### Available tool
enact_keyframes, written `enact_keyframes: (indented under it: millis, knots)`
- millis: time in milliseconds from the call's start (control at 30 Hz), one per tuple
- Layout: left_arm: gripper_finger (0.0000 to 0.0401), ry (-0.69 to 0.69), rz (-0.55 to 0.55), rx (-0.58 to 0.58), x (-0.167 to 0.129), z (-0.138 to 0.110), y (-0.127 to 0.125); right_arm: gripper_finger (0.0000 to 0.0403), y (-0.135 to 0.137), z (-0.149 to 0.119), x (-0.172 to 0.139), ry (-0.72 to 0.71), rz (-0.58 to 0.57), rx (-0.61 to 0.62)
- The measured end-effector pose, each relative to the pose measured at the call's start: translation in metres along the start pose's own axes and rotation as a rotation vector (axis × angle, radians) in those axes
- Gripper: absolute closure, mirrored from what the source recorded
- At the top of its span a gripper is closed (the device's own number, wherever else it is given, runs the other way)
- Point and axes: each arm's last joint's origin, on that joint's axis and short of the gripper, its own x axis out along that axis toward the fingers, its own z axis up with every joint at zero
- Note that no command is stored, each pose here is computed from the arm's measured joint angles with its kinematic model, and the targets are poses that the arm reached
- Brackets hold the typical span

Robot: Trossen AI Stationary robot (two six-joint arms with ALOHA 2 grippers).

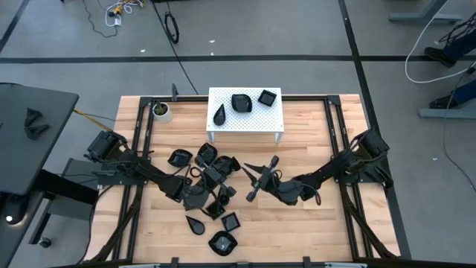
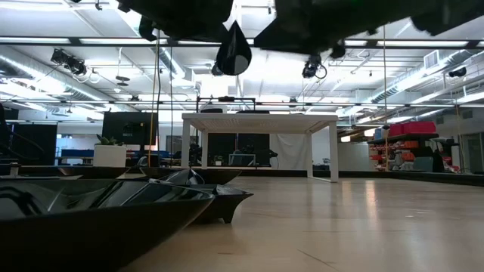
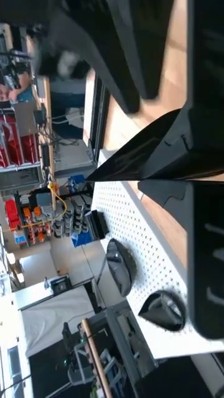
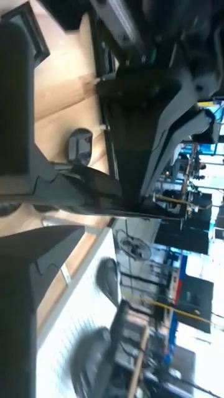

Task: Pick & Place Mini shaped plates
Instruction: Stack the black drop-shaped plate on top of the other black drop-shaped plate on the shelf

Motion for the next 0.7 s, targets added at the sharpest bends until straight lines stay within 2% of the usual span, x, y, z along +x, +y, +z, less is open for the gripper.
enact_keyframes:
  millis: [133, 267, 333, 467, 600, 700]
  knots:
    - [0.0398, -0.012, 0.01, 0.009, -0.005, 0.018, 0.011, 0.0304, 0.002, 0.007, -0.017, 0.017, -0.051, -0.127]
    - [0.0399, -0.011, 0.038, 0.05, 0.005, 0.048, 0.042, 0.0288, 0.005, 0.006, -0.026, 0.033, -0.052, -0.175]
    - [0.0399, -0.003, 0.035, 0.055, 0.018, 0.063, 0.065, 0.0285, 0.006, 0.004, -0.028, 0.042, -0.036, -0.159]
    - [0.04, 0.078, -0.101, 0.008, 0.053, 0.08, 0.121, 0.0285, 0.007, -0.003, -0.026, 0.071, 0.027, -0.081]
    - [0.04, 0.291, -0.158, -0.055, 0.096, 0.079, 0.172, 0.029, 0.006, -0.007, -0.02, 0.102, 0.091, -0.015]
    - [0.04, 0.373, -0.192, -0.112, 0.125, 0.07, 0.198, 0.0293, 0.004, -0.007, -0.015, 0.11, 0.12, 0.017]
